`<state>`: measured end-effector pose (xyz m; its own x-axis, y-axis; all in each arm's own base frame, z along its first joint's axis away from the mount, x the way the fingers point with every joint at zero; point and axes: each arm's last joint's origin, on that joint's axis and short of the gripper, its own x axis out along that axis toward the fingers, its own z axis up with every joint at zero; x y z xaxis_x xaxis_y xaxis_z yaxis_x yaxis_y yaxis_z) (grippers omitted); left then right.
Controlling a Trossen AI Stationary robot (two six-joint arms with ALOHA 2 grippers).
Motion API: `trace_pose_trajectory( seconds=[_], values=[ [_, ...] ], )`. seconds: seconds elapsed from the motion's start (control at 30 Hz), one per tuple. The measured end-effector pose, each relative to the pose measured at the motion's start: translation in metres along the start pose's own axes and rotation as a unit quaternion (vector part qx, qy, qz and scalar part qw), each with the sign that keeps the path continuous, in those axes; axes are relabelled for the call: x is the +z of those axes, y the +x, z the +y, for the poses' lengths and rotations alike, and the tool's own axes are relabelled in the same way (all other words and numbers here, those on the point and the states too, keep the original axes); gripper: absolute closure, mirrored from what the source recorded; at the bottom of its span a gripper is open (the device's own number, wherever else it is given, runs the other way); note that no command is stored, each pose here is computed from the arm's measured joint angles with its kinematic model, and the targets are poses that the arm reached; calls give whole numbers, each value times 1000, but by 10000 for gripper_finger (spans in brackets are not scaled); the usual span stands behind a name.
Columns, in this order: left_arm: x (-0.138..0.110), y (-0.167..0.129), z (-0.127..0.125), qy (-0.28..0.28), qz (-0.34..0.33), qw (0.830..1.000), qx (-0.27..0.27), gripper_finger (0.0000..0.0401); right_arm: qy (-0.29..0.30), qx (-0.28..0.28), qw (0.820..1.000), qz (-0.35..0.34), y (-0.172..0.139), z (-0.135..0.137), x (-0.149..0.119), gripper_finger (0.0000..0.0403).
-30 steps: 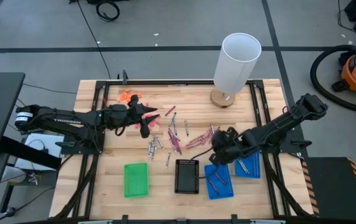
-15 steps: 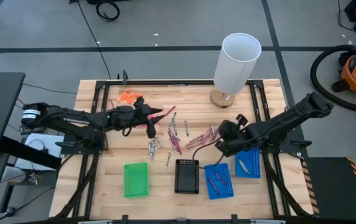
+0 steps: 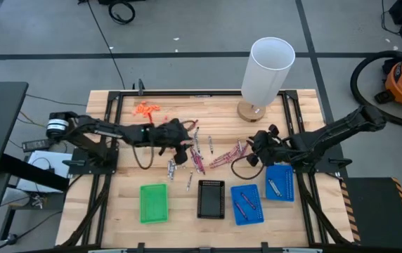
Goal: Sort crayons
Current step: Put the white crayon into the green bin
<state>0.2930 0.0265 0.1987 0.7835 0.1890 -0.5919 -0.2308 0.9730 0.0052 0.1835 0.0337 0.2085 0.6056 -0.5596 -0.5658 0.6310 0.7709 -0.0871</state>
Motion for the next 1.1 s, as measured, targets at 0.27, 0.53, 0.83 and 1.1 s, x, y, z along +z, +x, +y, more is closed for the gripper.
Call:
trace_pose_trajectory(
  seconds=[0.27, 0.53, 0.83, 1.1],
  values=[
    [-3, 19, -5, 69, 180, 981, -27, 259, -29, -1, 997, -68, 9, -6, 24, 316],
    [-12, 31, -11, 152, 233, 952, -127, 259, -35, 46, 992, -108, 14, -15, 46, 316],
    [-33, 48, -26, 242, 260, 915, -191, 259, -34, 68, 993, -88, 20, -15, 44, 316],
    [-38, 53, -28, 285, 265, 903, -183, 259, -34, 78, 993, -87, 23, -12, 45, 316]
  ],
)
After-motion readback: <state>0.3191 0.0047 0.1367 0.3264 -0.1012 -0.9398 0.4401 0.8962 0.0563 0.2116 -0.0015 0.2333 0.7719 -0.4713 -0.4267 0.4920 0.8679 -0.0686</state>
